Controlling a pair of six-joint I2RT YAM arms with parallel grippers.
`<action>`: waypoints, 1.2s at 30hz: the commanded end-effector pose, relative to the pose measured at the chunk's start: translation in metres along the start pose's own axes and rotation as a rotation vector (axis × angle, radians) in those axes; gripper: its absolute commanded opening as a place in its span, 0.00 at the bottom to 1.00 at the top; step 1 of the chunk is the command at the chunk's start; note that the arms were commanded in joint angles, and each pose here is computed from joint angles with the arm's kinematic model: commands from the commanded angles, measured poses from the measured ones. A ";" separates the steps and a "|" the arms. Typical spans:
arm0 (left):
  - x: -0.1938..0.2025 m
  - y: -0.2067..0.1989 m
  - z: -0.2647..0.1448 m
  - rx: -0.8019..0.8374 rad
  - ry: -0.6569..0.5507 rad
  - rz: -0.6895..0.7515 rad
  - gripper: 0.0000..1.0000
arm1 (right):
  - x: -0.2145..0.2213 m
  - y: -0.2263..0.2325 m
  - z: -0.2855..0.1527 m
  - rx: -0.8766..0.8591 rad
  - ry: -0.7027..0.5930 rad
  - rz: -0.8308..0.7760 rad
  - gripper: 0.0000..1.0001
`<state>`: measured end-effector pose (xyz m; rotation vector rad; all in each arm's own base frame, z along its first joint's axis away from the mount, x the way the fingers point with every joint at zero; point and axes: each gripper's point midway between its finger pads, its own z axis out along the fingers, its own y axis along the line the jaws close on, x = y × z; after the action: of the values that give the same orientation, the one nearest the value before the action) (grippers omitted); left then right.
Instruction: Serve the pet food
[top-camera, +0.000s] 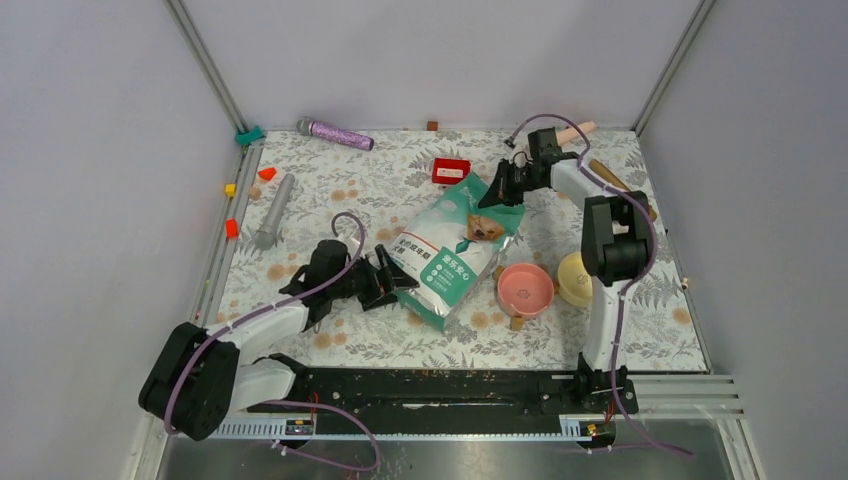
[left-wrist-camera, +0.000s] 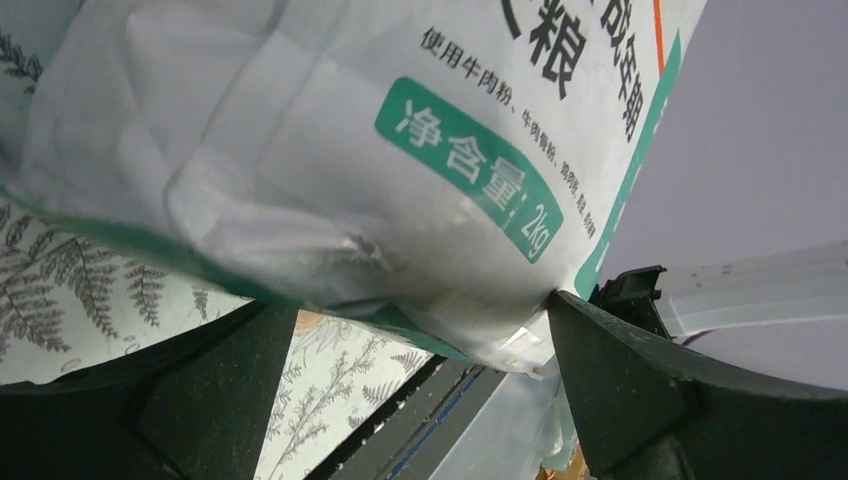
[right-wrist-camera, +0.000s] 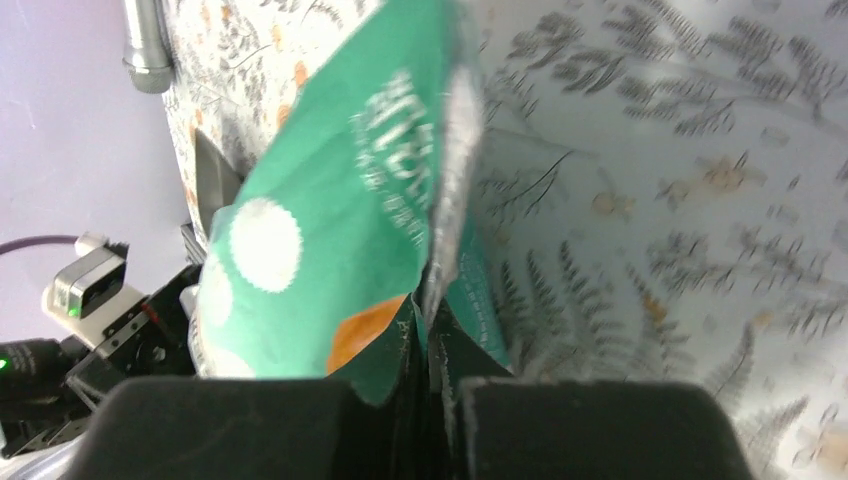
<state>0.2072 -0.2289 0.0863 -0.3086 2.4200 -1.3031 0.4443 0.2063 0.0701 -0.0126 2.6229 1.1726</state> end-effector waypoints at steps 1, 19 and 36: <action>-0.039 -0.007 0.012 -0.013 -0.150 0.075 0.98 | 0.019 0.110 -0.059 -0.169 -0.046 -0.125 0.00; -0.067 -0.006 -0.006 -0.168 -0.258 0.129 0.99 | 0.133 0.322 -0.160 -0.184 -0.317 -0.432 0.00; -0.027 -0.105 -0.067 0.193 -0.165 0.188 0.99 | 0.125 0.304 -0.150 0.106 -0.417 -0.561 0.70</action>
<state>0.2213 -0.2013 0.1548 -0.2638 2.2301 -1.0991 0.2466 0.3373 0.3367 -0.3900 2.2016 0.8699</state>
